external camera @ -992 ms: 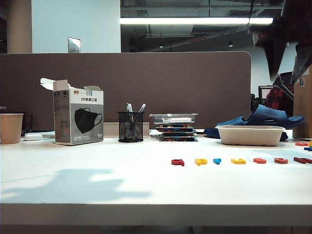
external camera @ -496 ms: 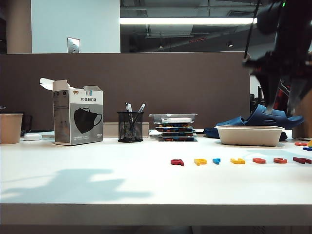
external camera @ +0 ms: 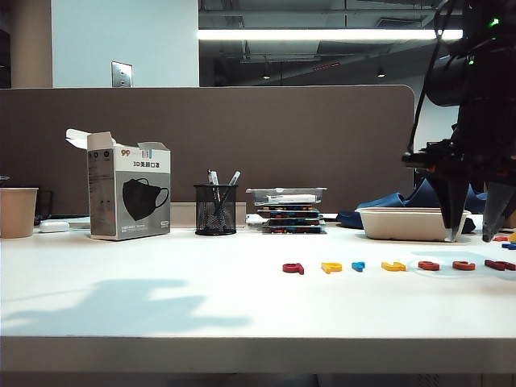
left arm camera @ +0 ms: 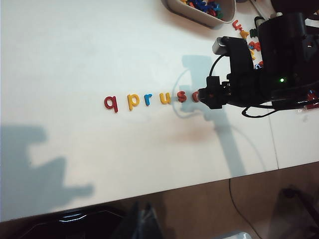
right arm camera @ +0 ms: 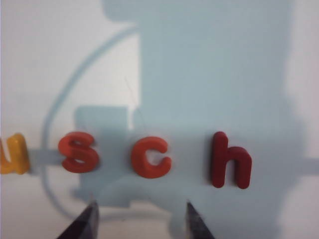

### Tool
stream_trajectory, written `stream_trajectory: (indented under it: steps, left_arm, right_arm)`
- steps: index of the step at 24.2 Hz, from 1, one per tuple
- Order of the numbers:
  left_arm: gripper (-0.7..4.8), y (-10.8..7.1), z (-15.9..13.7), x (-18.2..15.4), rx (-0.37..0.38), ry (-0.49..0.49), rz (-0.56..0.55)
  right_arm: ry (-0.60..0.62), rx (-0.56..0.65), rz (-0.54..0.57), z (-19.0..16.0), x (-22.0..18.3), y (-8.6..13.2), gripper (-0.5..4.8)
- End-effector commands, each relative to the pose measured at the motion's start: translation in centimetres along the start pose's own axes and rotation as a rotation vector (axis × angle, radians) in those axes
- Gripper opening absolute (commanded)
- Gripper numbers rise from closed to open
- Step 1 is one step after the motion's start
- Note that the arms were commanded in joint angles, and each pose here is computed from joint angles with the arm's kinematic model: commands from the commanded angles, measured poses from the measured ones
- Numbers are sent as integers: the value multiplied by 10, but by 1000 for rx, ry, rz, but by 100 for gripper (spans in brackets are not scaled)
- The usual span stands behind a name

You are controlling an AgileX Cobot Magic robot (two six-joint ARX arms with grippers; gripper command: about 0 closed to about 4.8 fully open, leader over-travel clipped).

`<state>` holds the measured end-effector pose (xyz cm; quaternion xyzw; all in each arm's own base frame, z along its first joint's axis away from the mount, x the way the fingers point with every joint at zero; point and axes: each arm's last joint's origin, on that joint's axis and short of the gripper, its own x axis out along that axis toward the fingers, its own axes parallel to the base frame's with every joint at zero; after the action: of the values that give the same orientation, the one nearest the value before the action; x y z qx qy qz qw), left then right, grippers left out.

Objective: Select the appropriate letters from the row of letter magnets placed on the table to arrange into the word "cup".

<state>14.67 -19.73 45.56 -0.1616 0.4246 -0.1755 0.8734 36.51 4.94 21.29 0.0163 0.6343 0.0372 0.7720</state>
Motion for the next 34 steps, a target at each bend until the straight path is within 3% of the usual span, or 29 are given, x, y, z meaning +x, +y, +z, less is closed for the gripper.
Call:
stream_trajectory:
  steps: [1, 12, 34]
  left_arm:
    - [-5, 0, 1, -2, -3, -10, -2]
    - [-5, 0, 1, -2, -3, -9, -2]
    - [-5, 0, 1, -2, -3, -10, -2]
  right_arm:
    - [-48, -1, -5, 3, 0, 0, 220]
    - [-79, -14, -8, 6, 1, 2, 220]
    - [-19, -11, -19, 8, 30, 1, 220]
